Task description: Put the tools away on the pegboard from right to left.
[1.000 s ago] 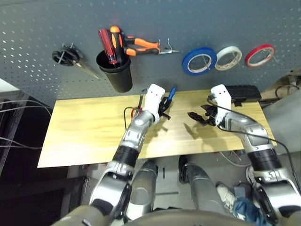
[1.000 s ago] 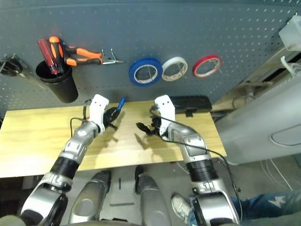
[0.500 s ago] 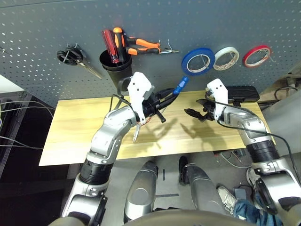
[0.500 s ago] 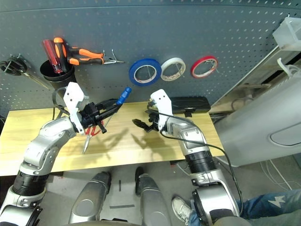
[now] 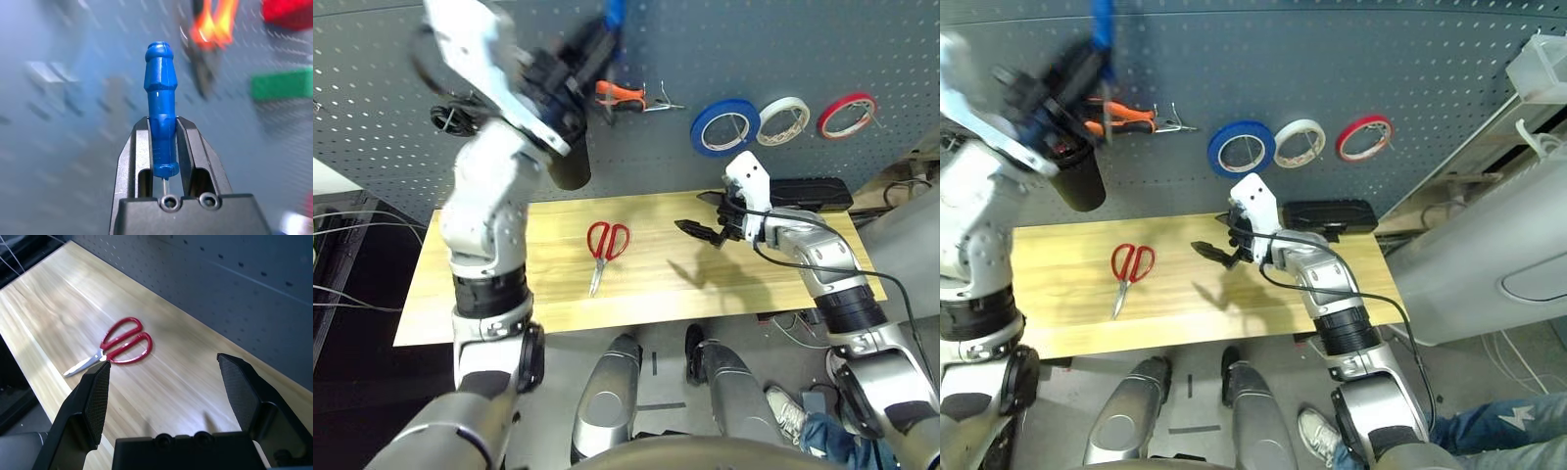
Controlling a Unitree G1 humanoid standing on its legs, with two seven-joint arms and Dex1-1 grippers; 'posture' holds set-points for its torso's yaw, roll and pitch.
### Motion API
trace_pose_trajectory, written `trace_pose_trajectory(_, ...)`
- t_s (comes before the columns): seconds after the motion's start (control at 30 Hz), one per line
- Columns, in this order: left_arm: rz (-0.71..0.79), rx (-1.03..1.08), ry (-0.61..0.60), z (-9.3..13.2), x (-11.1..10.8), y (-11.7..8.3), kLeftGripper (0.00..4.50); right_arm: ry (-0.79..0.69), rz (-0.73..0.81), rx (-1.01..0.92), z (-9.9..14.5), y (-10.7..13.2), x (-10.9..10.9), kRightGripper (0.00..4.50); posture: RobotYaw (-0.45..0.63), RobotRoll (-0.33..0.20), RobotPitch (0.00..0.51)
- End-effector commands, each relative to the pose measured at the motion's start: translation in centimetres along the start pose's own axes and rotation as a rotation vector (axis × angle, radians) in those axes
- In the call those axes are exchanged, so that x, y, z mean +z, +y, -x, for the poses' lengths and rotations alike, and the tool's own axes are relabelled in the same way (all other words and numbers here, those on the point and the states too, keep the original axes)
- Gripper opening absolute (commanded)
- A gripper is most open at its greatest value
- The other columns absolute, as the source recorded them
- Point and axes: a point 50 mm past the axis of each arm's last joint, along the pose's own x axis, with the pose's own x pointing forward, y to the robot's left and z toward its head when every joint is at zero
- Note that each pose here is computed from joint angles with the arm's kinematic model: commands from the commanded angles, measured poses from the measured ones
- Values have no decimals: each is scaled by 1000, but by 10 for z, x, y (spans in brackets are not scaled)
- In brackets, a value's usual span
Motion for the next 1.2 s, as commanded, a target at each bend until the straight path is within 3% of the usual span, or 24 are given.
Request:
trace_pose_trajectory(0.03,-49,29,40,12,-8,13,598,-31,14,30,-4,5,10,4500,190,0,214)
trace_pose_trajectory(0.53,67,15,274,46,-54,6,598,-32,17,6,-6,-3,13,4500,197,0,216)
trace_pose_trajectory(0.73,36,-23,379,57,-72,2,598,-38,18,-6,-5,-4,13,4500,191,0,214)
trace_pose_trajectory(0.9,11,-49,378,54,-72,4,2297,-38,15,-15,-4,-5,12,4500,188,0,214)
trace_pose_trajectory(1.0,18,-86,334,42,-60,1,3336,-32,4,-27,-2,-7,9,4500,189,0,216)
trace_pose_trajectory(1.1,121,-196,338,31,-49,-20,4429,-12,-7,-44,3,-9,2,4500,187,0,217)
trace_pose_trajectory(1.2,190,-310,420,33,-50,-40,4471,15,-22,-48,8,-9,-6,4500,183,0,221)
